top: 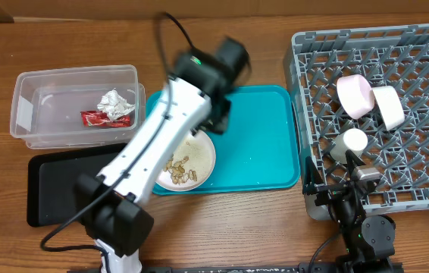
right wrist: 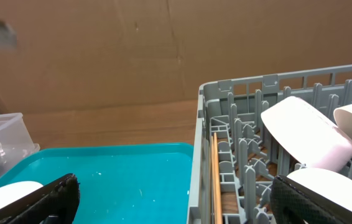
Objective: Sort waste into correct bins and load items into the dishwasher
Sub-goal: 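Grasp the rim of the white plate with the left gripper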
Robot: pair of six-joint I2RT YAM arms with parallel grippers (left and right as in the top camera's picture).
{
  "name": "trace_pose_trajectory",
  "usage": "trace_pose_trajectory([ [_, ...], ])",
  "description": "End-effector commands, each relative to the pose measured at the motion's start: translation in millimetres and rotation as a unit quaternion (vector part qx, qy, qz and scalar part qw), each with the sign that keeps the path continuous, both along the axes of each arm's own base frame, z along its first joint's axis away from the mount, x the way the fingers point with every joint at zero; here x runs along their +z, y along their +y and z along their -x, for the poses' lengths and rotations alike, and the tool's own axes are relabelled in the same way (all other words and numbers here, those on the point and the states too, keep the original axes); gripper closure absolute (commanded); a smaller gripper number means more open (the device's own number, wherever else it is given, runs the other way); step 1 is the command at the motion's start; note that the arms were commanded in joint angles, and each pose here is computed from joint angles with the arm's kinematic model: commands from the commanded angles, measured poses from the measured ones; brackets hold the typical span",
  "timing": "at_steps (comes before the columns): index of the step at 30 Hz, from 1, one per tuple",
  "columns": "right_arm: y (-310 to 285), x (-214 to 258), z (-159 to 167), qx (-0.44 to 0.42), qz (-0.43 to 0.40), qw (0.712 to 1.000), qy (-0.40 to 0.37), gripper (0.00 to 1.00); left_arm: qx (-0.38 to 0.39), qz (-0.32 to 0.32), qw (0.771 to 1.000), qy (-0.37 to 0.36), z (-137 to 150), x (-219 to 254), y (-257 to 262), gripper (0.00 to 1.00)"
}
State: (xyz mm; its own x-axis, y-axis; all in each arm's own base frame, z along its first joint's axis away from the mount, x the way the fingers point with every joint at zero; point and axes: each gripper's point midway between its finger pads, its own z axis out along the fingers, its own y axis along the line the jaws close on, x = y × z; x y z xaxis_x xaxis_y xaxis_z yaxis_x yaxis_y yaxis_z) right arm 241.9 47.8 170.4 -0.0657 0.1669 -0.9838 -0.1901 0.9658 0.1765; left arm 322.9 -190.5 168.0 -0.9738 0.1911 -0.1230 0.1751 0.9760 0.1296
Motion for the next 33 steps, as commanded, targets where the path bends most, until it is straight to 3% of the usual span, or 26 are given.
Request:
trace_pose_trajectory([
  [1, 0.1, -0.8, 0.1, 0.001, 0.001, 1.000, -0.004, 0.00, 0.001, -0.027, 0.999, 0.020, 26.4, -36.8, -13.0, 0.65],
  [7, 0.1, -0.8, 0.1, 0.001, 0.001, 1.000, -0.004, 0.00, 0.002, -0.058, 0.998, 0.007, 45.4, -79.2, -21.7, 0.71],
  [11, 0.1, -0.8, 0.1, 0.001, 0.001, 1.000, -0.004, 0.00, 0.008, -0.063, 0.998, -0.002, 46.6, -105.8, -16.8, 0.69],
  [16, 0.1, -0.8, 0.1, 0.001, 0.001, 1.000, -0.004, 0.00, 0.017, -0.054, 0.998, -0.013, 36.0, -129.0, -5.8, 0.63],
  [24, 0.1, -0.8, 0.1, 0.001, 0.001, 1.000, -0.004, 0.00, -0.061, -0.027, 0.998, -0.014, 19.9, -143.6, -21.1, 0.66],
  [30, 0.1, -0.8, 0.1, 0.001, 0.001, 1.000, -0.004, 0.00, -0.062, -0.056, 0.996, 0.011, 23.6, -169.2, -13.2, 0.73],
  [33, 0.1, -0.8, 0.1, 0.001, 0.001, 1.000, -0.004, 0.00, -0.063, -0.071, 0.995, 0.009, 22.3, -173.3, -9.5, 0.83],
])
